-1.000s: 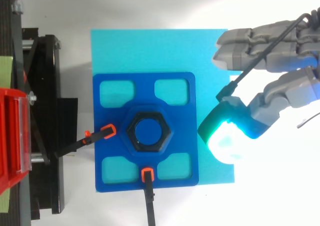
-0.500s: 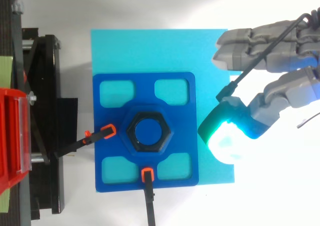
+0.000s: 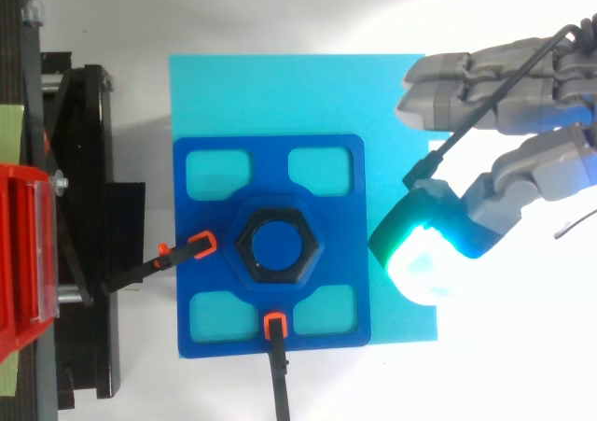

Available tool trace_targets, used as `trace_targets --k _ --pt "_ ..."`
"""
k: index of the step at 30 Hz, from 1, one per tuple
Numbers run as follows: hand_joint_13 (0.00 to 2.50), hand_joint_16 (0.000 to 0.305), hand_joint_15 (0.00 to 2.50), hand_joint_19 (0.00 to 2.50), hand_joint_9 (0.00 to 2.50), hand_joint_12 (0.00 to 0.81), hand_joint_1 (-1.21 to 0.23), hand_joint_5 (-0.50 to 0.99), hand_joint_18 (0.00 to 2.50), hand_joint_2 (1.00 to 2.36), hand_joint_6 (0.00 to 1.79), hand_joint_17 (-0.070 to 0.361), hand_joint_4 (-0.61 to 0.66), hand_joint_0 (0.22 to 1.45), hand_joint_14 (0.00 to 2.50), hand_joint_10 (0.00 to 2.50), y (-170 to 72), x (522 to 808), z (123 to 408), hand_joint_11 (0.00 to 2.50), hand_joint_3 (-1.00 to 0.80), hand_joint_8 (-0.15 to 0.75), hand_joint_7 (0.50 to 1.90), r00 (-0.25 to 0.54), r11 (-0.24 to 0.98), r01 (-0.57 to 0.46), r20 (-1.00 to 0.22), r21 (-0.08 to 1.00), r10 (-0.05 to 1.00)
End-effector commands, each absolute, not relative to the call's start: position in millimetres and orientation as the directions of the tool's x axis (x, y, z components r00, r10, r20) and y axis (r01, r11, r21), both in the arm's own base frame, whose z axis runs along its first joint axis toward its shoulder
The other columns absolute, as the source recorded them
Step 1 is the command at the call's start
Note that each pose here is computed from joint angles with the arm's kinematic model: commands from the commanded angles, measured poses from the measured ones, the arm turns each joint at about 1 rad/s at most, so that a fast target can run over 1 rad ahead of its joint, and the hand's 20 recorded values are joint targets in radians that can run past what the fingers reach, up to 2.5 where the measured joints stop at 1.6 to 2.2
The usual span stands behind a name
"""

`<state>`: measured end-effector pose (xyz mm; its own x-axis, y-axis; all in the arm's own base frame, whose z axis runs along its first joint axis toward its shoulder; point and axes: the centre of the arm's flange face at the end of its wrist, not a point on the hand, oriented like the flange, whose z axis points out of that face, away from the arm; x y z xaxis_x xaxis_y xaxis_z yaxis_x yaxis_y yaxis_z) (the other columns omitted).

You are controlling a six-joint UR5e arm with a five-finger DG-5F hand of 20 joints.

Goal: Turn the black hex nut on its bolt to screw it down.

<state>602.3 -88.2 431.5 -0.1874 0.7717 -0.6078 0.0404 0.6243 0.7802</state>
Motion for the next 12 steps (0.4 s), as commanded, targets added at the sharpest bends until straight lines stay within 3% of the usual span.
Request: trace_targets --k 1,12 --pt "0.0 0.069 0.04 0.27 0.0 0.451 -0.25 -0.3 0.0 1.0 0.5 0.155 0.14 0.49 0.0 0.0 -88.1 602.3 431.5 0.0 -0.5 0.452 0.59 -0.187 0.624 0.04 -0.608 0.78 0.772" --pt "0.0 0.073 0.05 0.27 0.01 0.477 -0.24 -0.3 0.0 1.0 0.5 0.164 0.15 0.49 0.0 0.0 -88.1 602.3 431.5 0.0 -0.5 0.453 0.59 -0.187 0.624 0.04 -0.608 0.78 0.772"
